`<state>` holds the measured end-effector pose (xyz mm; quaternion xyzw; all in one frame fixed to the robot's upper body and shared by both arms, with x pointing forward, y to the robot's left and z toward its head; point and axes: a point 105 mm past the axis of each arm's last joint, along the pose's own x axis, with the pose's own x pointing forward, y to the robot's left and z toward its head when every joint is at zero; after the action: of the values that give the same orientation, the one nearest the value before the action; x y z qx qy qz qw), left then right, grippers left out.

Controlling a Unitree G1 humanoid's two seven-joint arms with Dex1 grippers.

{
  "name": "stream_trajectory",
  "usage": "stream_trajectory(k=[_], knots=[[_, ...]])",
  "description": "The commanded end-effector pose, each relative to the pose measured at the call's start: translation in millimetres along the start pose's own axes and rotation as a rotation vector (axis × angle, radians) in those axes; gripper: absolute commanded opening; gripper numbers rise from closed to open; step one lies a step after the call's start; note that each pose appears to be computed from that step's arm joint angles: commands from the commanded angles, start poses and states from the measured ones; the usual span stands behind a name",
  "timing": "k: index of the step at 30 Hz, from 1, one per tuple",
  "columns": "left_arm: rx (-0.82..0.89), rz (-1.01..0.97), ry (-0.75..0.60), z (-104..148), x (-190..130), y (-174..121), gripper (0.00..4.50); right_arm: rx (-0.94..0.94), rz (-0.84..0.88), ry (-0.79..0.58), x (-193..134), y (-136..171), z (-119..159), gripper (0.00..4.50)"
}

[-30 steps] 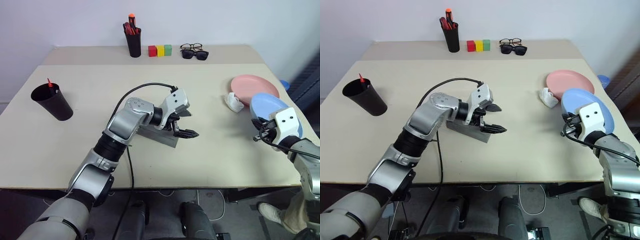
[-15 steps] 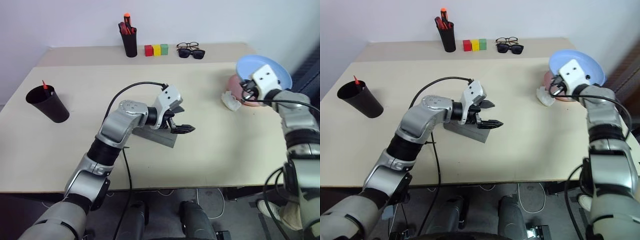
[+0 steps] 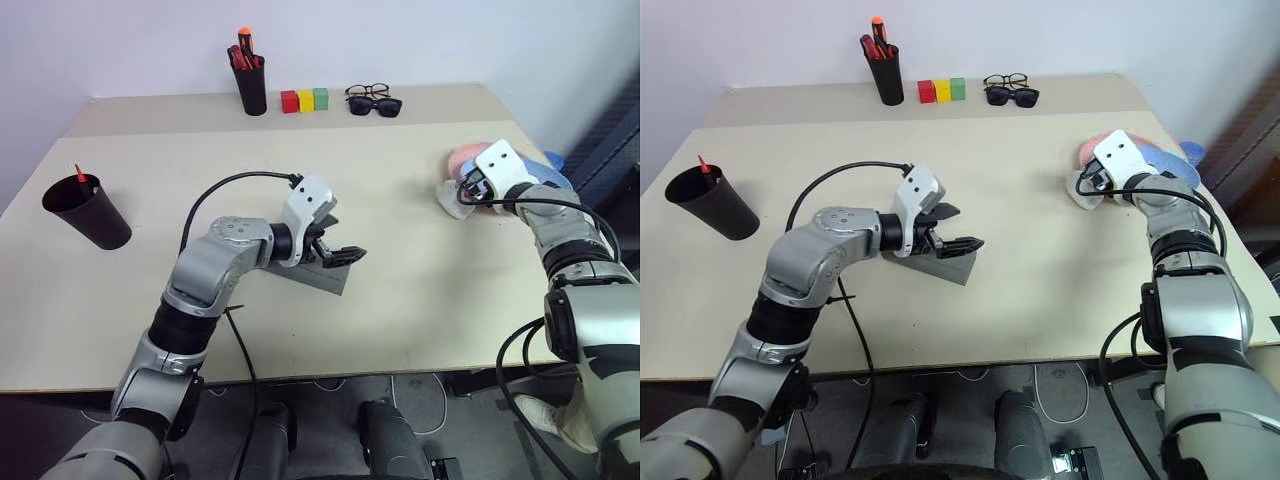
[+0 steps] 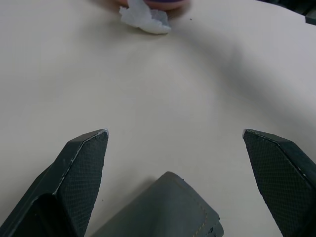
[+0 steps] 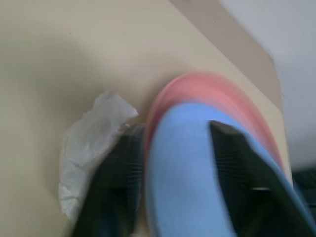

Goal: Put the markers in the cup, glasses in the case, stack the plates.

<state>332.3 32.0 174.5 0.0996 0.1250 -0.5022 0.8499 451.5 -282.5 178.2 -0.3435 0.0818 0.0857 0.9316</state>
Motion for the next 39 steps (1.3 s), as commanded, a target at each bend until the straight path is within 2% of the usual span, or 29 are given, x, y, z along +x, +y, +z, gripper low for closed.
stream_trajectory(k=[1,2,5,9,16,27,30,34,35,37,39], knots=[[0.015,0.018,-0.045,11,-7,2,4.5,0.033,-0.059,-0.082,-1,-17,25,4.17],[0.013,0.02,-0.044,10,-7,2,4.5,0.073,-0.057,-0.118,-2,-19,31,4.46],[0.009,0.021,-0.043,9,-6,3,4.5,0.192,0.002,-0.209,-4,-17,44,4.46],[-0.003,0.024,-0.048,9,-4,4,4.5,0.267,0.142,-0.248,-4,8,36,4.46],[-0.002,0.028,-0.05,8,-3,5,4.5,0.288,0.195,-0.16,-2,47,-3,4.46],[-0.018,0.092,-0.051,8,-16,11,4.5,0.331,0.07,-0.014,2,55,-39,4.46],[-0.024,0.104,-0.05,6,-19,11,4.5,0.354,0.049,0.0,3,54,-41,3.64],[-0.03,0.114,-0.049,5,-20,11,4.5,0.368,0.03,0.014,3,53,-43,1.62],[-0.031,0.116,-0.049,5,-20,11,4.5,0.372,0.027,0.016,4,53,-43,0.96],[-0.033,0.119,-0.049,5,-20,11,4.5,0.379,0.025,0.018,4,53,-44,0.02],[-0.036,0.12,-0.05,5,-20,11,4.5,0.385,0.022,0.017,4,53,-43,0.02]])
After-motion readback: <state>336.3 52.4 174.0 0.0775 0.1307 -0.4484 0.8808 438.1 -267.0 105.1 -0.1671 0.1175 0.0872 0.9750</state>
